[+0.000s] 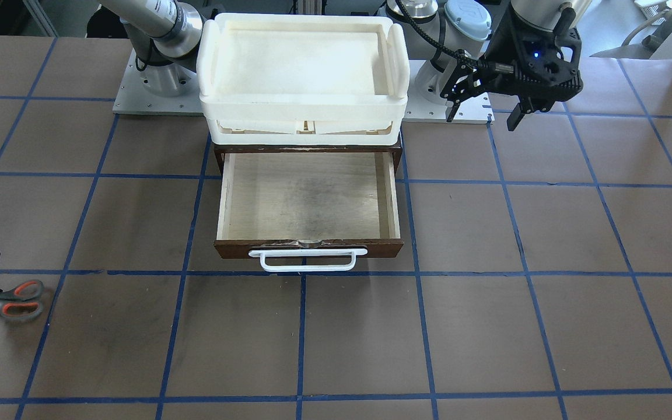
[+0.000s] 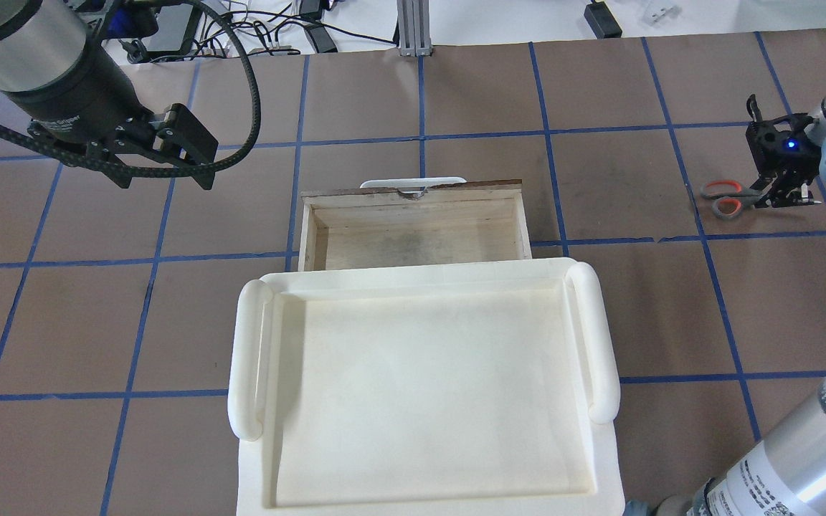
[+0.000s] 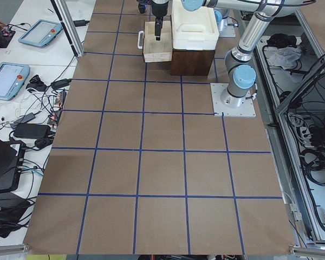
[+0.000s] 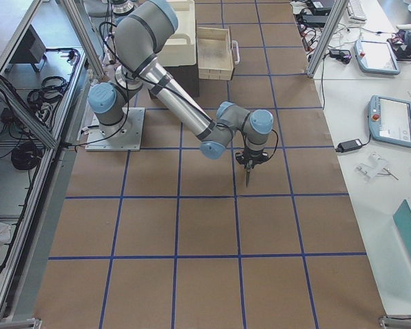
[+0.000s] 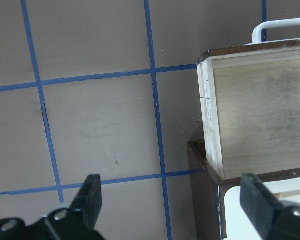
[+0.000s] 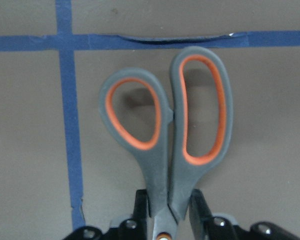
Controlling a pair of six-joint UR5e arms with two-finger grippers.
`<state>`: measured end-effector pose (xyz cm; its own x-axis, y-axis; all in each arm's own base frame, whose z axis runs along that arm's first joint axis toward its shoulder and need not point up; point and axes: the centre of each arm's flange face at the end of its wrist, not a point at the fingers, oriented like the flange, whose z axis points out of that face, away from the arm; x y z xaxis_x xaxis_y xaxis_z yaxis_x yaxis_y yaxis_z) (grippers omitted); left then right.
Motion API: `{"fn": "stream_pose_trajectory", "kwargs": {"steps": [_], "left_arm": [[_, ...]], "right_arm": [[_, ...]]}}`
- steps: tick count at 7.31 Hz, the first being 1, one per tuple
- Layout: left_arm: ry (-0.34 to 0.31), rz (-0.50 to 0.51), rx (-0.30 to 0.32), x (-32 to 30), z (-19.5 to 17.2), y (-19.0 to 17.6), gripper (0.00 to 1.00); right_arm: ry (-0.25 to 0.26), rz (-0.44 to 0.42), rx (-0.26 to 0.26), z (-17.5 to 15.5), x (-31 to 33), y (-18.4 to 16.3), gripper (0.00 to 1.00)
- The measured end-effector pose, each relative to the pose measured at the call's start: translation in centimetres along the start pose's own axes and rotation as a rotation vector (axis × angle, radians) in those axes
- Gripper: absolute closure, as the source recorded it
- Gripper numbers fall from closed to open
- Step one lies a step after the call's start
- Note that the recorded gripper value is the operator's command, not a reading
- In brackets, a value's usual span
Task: Put scissors in drawer and close it
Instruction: 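Lift the scissors with the right gripper and carry them over the drawer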
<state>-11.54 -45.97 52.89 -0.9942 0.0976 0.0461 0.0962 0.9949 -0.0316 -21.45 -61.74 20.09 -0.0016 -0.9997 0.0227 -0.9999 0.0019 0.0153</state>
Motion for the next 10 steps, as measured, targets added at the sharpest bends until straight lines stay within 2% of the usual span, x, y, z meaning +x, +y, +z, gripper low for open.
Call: {"fn": "stream_pose_trajectory", "kwargs": {"steps": [2,4,5,7,8,10], "left_arm": [[-0.001,0.015,0.033,0.7,-0.6,-0.2,0.0],[-0.007,0.029,0.061,1.3,-1.6,-0.7,0.0],[-0.008,0.031,0.074,1.4,-2.2,-0.6,0.0],[-0.005,0.035,0.102,1.7,-3.4,-0.2,0.0],[0.002,0.038,0.11,1.8,-3.8,-0.3,0.0],[0.004,0.038,0.08,1.8,-3.2,-0.5,0.0]], "right_arm": [[-0.01,-0.007,0.019,-4.4,-0.6,-2.4,1.0],[-0.012,-0.003,0.026,-9.8,-1.1,-7.2,1.0],[-0.024,0.043,0.039,-13.0,-2.0,-10.1,1.0],[-0.021,0.103,0.058,-19.2,-4.2,-17.9,0.99],[-0.004,0.109,0.07,-21.3,-5.0,-22.0,0.98],[0.021,0.125,0.076,-23.8,-6.2,-30.6,0.98]]}}
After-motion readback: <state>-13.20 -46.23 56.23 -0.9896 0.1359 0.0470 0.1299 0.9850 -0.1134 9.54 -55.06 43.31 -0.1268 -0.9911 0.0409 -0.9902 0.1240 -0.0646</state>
